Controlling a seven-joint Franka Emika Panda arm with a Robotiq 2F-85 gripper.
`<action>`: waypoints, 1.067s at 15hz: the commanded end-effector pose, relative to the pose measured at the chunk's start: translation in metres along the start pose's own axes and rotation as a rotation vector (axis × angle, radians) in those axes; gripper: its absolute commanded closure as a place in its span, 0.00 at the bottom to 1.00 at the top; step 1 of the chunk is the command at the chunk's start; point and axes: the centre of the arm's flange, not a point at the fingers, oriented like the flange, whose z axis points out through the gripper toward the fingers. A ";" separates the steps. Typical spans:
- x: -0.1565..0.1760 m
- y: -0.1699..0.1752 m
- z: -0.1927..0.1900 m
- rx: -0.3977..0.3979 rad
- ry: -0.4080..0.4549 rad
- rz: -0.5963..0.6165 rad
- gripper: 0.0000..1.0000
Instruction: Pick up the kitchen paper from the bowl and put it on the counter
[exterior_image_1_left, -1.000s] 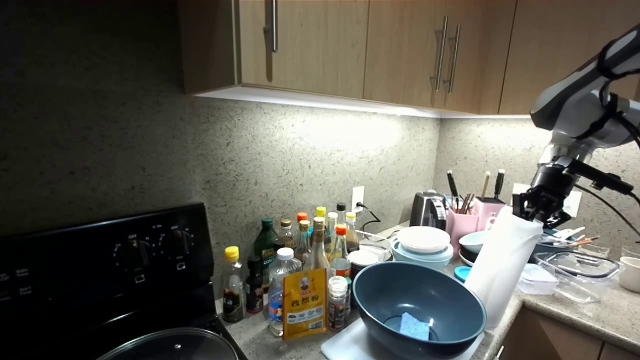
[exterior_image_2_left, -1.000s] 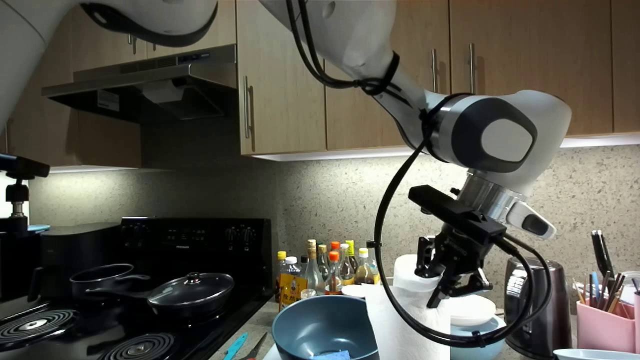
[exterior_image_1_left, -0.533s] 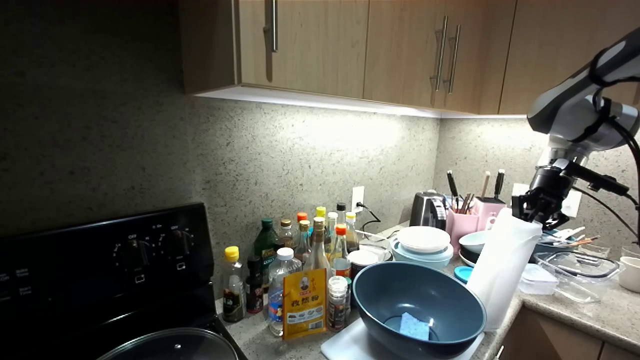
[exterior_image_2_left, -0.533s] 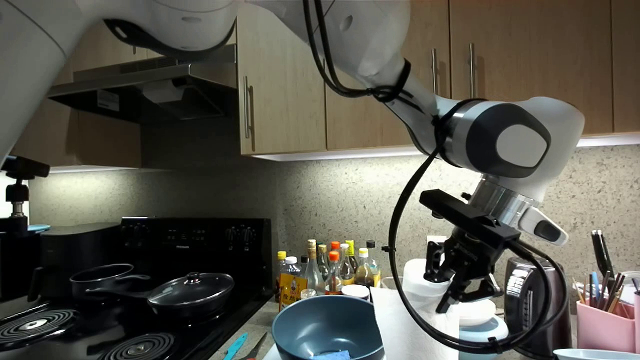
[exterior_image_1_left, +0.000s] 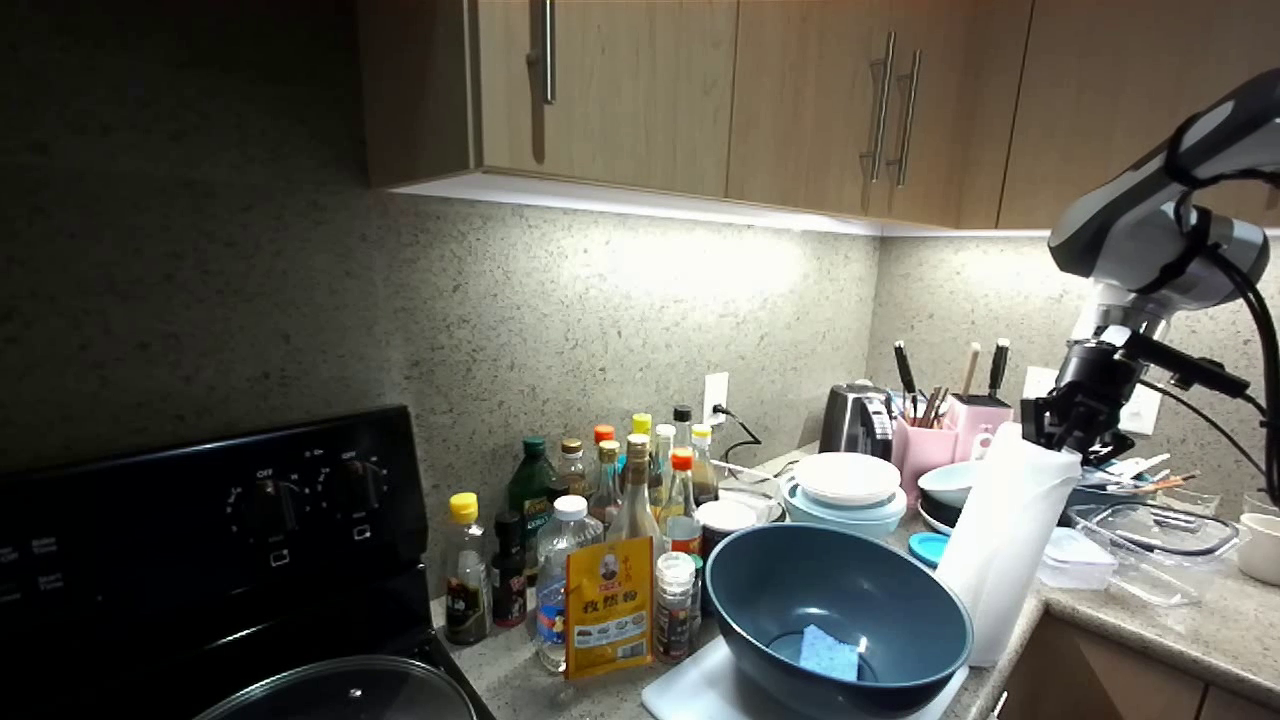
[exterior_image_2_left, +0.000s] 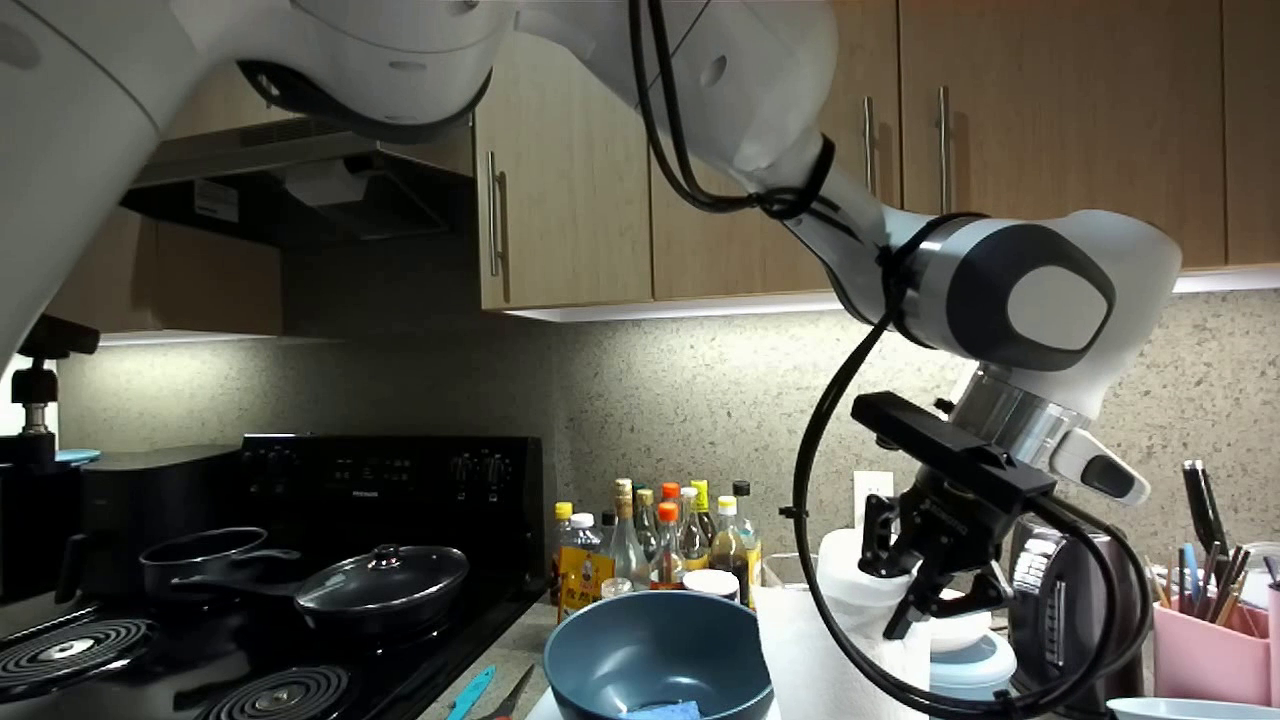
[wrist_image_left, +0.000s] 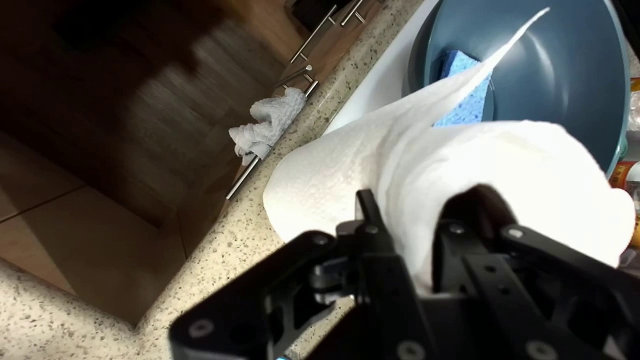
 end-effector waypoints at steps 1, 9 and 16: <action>0.004 -0.002 -0.002 -0.002 -0.012 0.018 0.97; 0.005 0.000 -0.001 -0.012 -0.010 0.029 0.97; 0.006 0.001 -0.002 -0.030 -0.013 0.048 0.49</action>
